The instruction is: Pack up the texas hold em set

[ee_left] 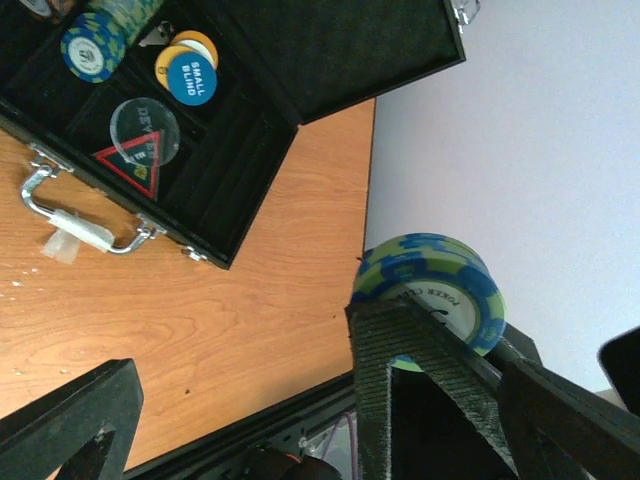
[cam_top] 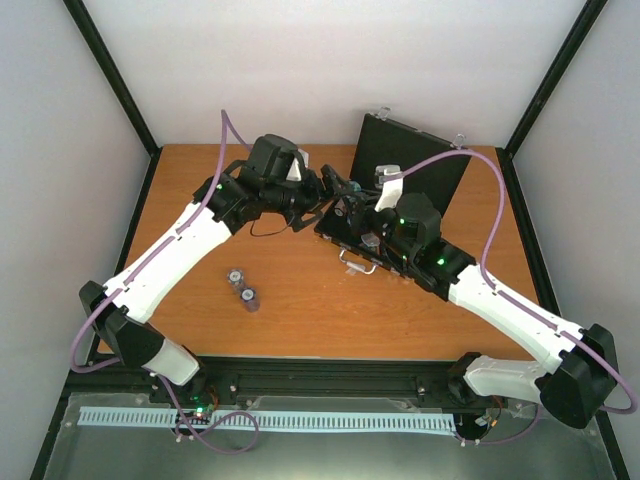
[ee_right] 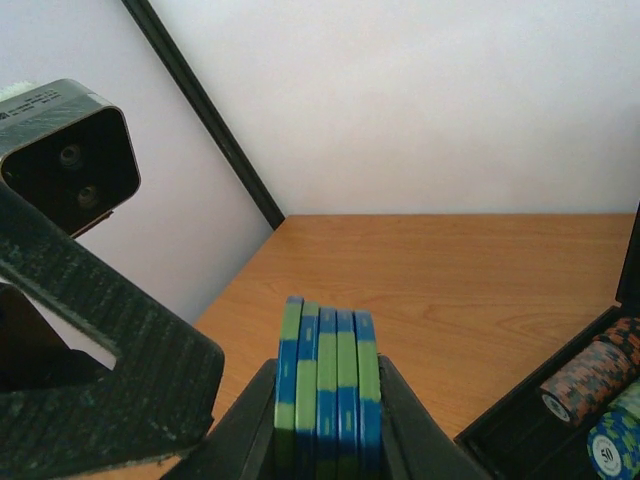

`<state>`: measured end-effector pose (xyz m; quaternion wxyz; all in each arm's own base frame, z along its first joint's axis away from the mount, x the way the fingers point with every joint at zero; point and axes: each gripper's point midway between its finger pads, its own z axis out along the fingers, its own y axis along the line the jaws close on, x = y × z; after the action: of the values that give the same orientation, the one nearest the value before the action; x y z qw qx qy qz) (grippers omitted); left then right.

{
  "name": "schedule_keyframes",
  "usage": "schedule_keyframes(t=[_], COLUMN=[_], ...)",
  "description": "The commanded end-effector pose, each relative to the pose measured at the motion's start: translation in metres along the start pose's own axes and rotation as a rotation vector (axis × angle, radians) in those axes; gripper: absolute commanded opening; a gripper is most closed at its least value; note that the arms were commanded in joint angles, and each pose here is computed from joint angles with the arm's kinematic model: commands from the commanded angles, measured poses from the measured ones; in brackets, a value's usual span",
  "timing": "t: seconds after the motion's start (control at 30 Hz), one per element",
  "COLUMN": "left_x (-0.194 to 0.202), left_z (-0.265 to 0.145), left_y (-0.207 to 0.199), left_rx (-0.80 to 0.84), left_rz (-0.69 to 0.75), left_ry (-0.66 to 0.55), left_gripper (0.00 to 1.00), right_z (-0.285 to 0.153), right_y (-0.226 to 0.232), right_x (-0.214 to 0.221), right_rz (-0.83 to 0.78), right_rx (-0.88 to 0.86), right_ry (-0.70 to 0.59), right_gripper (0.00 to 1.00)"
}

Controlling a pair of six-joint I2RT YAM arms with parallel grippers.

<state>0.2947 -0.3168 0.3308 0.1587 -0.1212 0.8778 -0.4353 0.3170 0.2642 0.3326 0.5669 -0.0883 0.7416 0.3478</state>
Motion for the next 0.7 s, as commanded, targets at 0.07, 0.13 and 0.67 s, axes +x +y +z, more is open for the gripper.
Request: schedule_keyframes(t=[0.07, 0.13, 0.67], left_x=[-0.010, -0.020, -0.036], left_z=[-0.017, -0.027, -0.071], left_y=[0.028, 0.045, 0.110], left_rx=[-0.109, -0.132, -0.197], left_rz=[0.002, -0.038, -0.093], left_ry=[-0.062, -0.107, -0.222], left_gripper=[1.00, 1.00, 1.00], right_z=[0.000, 0.003, 0.057], right_y=[0.008, 0.009, -0.079], right_x=[-0.013, -0.006, 0.091], right_rz=[-0.072, -0.119, -0.397], right_rx=[-0.011, -0.018, 0.053], right_ry=[0.018, 0.066, 0.697], right_gripper=[0.03, 0.03, 0.03])
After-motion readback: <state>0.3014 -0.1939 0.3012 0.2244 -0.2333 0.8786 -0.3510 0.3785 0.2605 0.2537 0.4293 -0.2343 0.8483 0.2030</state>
